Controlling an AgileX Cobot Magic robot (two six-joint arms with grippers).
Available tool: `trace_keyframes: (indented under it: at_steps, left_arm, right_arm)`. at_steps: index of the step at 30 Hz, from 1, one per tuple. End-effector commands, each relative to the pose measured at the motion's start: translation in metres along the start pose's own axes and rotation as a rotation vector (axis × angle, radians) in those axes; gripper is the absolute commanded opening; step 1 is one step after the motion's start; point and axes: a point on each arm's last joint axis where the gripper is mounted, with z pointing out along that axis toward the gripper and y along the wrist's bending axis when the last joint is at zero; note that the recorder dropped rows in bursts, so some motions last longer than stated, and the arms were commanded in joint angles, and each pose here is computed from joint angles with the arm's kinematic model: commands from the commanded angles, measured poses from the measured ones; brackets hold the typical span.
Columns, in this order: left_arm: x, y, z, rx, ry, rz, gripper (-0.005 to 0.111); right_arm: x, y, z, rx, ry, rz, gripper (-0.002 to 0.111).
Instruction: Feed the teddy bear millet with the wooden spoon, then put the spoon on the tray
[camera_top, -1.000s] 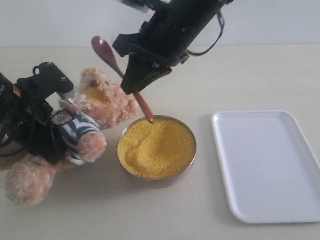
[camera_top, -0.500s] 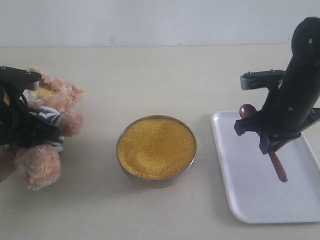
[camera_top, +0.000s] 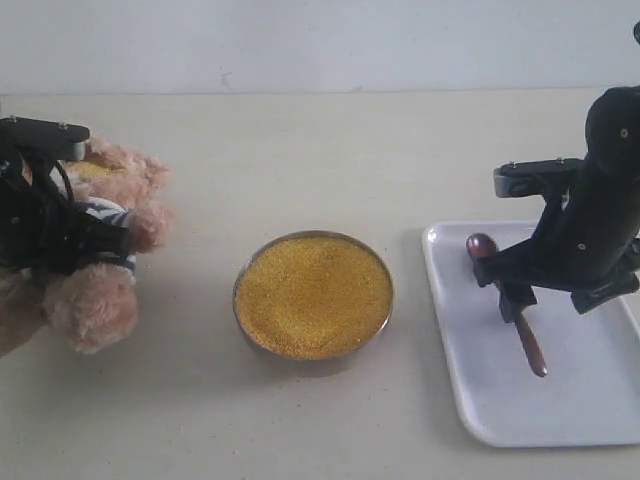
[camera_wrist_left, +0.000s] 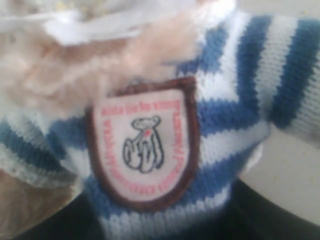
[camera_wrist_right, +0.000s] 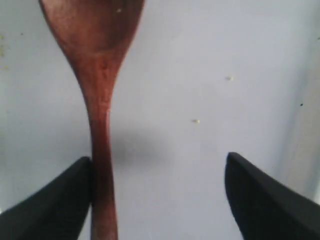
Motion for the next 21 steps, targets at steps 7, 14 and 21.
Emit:
trace_keyframes:
  at_steps: [7,14,21]
  left_arm:
    - [-0.015,-0.012,0.018,0.073,0.131,-0.028,0.016]
    - [-0.014,-0.012,0.016,0.075,0.157,-0.004,0.060]
    - [-0.011,-0.011,0.008,0.071,0.177,-0.004,0.091]
  right_arm:
    - [0.001,-0.001,-0.047,-0.023,-0.192,0.037,0.076]
    - [0.002,0.000,-0.055,-0.041,-0.221,0.052,0.076]
    - [0.002,0.000,-0.054,-0.045,-0.220,0.057,0.076]
